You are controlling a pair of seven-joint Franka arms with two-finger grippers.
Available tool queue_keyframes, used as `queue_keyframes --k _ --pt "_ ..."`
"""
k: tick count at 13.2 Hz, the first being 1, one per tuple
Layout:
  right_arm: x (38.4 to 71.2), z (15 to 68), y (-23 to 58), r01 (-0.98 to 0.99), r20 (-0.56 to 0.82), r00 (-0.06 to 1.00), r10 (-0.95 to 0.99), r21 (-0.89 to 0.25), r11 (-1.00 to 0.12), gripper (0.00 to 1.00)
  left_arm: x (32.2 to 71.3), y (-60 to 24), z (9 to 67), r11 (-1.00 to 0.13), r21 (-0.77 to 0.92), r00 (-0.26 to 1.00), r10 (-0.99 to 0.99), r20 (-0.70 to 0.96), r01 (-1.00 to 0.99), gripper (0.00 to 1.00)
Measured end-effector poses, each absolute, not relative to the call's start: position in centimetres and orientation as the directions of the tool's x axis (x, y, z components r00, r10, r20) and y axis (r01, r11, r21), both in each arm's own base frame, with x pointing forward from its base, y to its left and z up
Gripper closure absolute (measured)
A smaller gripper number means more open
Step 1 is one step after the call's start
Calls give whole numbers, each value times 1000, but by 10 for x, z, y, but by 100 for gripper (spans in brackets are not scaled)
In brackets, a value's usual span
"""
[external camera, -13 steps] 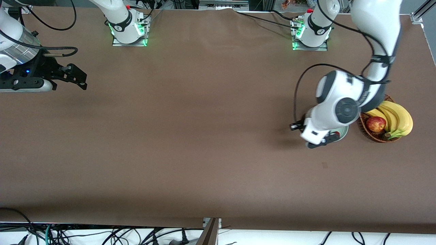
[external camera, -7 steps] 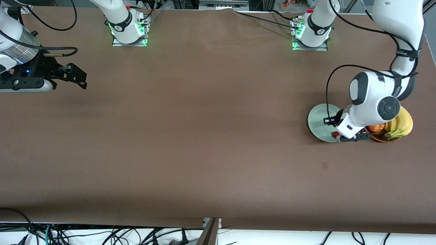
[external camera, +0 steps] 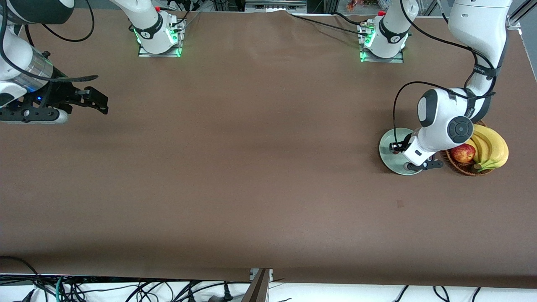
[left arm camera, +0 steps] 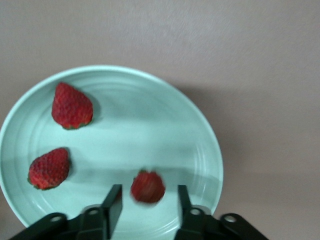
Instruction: Collect all strawberries into plate
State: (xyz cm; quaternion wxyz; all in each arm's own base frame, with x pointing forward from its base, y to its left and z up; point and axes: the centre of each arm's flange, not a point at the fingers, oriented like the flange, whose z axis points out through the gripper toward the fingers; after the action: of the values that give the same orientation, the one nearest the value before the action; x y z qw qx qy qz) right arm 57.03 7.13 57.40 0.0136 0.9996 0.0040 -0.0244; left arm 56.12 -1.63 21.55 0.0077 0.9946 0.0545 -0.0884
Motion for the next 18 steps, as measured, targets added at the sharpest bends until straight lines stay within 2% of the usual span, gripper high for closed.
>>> queue_keyframes --k 2,4,5,8,12,18 --pt "571 566 77 19 -75 997 16 31 -999 0 575 -19 235 -995 12 982 98 -162 102 26" --pt "568 565 81 26 -92 995 23 32 -999 0 591 -21 278 -996 21 984 86 -159 91 3" --pt "568 567 81 26 -93 995 23 32 -999 0 597 -22 308 -996 29 986 79 -148 84 0" --pt "568 569 82 28 -89 996 25 32 -999 0 595 -23 401 -998 51 991 30 -130 36 0" --pt "567 570 87 39 -88 995 36 30 -999 0 580 -21 489 -998 65 992 6 -127 14 0" --pt "574 583 89 39 -13 999 39 21 -999 0 568 -27 545 -998 69 987 -15 -163 -3 0"
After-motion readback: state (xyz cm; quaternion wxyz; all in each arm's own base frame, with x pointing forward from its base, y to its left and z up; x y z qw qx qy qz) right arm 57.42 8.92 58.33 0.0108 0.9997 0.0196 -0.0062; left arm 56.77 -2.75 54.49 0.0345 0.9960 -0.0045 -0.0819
